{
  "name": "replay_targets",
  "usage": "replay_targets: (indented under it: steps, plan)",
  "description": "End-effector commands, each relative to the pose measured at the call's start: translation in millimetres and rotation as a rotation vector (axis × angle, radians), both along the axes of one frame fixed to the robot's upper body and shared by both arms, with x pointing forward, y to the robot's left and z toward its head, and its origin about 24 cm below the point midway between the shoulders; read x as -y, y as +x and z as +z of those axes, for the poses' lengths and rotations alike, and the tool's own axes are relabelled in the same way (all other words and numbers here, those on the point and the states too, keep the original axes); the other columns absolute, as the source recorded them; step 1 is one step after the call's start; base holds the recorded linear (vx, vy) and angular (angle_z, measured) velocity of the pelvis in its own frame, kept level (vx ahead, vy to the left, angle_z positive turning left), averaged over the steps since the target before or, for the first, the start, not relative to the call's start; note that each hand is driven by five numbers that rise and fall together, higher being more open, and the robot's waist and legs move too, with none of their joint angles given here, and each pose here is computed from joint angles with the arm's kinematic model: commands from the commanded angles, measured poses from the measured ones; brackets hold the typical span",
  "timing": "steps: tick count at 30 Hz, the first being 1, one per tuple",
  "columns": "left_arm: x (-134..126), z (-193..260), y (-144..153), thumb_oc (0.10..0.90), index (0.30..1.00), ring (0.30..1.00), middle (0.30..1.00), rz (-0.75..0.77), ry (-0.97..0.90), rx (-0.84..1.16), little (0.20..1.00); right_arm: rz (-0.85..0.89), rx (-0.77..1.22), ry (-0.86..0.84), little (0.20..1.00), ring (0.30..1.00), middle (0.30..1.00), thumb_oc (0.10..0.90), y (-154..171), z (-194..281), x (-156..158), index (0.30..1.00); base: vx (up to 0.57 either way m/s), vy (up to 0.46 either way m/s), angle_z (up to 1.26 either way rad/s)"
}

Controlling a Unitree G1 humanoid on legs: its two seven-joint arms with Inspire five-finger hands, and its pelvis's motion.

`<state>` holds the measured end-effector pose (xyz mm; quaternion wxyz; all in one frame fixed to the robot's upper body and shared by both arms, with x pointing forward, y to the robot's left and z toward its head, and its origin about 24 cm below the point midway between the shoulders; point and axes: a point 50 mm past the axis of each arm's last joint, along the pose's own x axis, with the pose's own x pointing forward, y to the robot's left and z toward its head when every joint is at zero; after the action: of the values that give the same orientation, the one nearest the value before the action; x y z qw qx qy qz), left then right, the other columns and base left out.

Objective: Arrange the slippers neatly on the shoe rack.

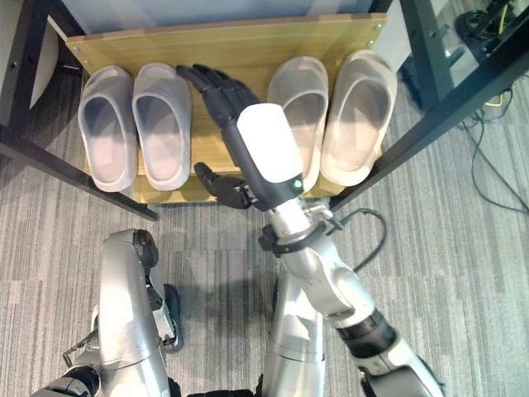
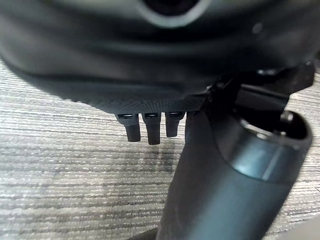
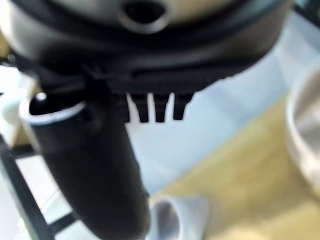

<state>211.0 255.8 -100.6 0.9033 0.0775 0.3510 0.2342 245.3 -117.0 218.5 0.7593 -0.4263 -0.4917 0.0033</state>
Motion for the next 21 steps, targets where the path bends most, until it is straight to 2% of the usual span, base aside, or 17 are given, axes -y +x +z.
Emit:
replay_targets:
  steps: [1, 3, 8, 12, 16, 18, 19, 20, 21]
  plan:
    - [7.0, -1.0, -9.6, 0.8, 0.9, 0.9, 0.9, -0.006, 0.055, 0.061, 0.9, 0.074, 0.395, 0.061, 0.9, 0.9, 0.9, 0.8, -57.7, 41.2, 10.6, 0.9, 0.0, 0.0, 0.0]
    - [1.6, 5.6, -8.3, 0.8, 0.9, 0.9, 0.9, 0.054, 0.055, 0.125, 0.9, -0.004, 0.394, 0.052, 0.9, 0.9, 0.9, 0.8, -67.7, 31.6, 27.7, 0.9, 0.0, 0.0, 0.0]
    - [3.6, 9.3, -8.7, 0.8, 0.9, 0.9, 0.9, 0.057, 0.055, 0.17, 0.9, -0.08, 0.407, 0.066, 0.9, 0.9, 0.9, 0.8, -79.7, 23.8, 42.2, 0.9, 0.0, -0.003, -0.01]
    - [-1.2, 22.7, -4.8, 0.8, 0.9, 0.9, 0.9, 0.082, 0.055, 0.274, 0.9, -0.063, 0.476, 0.103, 0.9, 0.9, 0.9, 0.8, -91.6, 25.3, 43.0, 0.9, -0.01, 0.02, 0.0]
    - [6.8, 66.6, 26.7, 0.8, 0.9, 0.9, 0.9, -0.032, 0.133, 0.499, 0.9, -0.031, 0.392, 0.081, 0.9, 0.9, 0.9, 0.8, -79.4, 15.2, 37.4, 0.9, -0.08, 0.064, -0.02]
    - [8.4, 75.9, 30.8, 0.8, 0.9, 0.9, 0.9, -0.046, 0.139, 0.546, 0.9, -0.026, 0.362, 0.073, 0.9, 0.9, 0.9, 0.8, -77.1, 11.1, 37.0, 0.9, -0.09, 0.051, 0.12]
    - [-2.2, 123.3, 44.2, 0.8, 0.9, 0.9, 0.9, -0.125, 0.197, 0.806, 0.9, -0.023, 0.281, -0.001, 0.9, 0.9, 0.9, 0.8, -69.4, -1.1, 38.0, 0.9, -0.02, 0.069, 0.26]
    - [-14.7, 127.0, 48.1, 0.8, 0.9, 0.9, 0.9, -0.137, 0.284, 0.8, 0.9, 0.003, 0.282, -0.072, 0.9, 0.9, 0.9, 0.8, -68.1, -3.5, 36.0, 0.9, 0.0, 0.084, 0.22]
    - [-24.5, 119.4, 48.2, 0.8, 0.9, 0.9, 0.9, -0.165, 0.383, 0.696, 0.9, 0.005, 0.263, -0.137, 0.9, 0.9, 0.9, 0.8, -63.9, -5.7, 39.2, 0.9, 0.04, 0.09, 0.12]
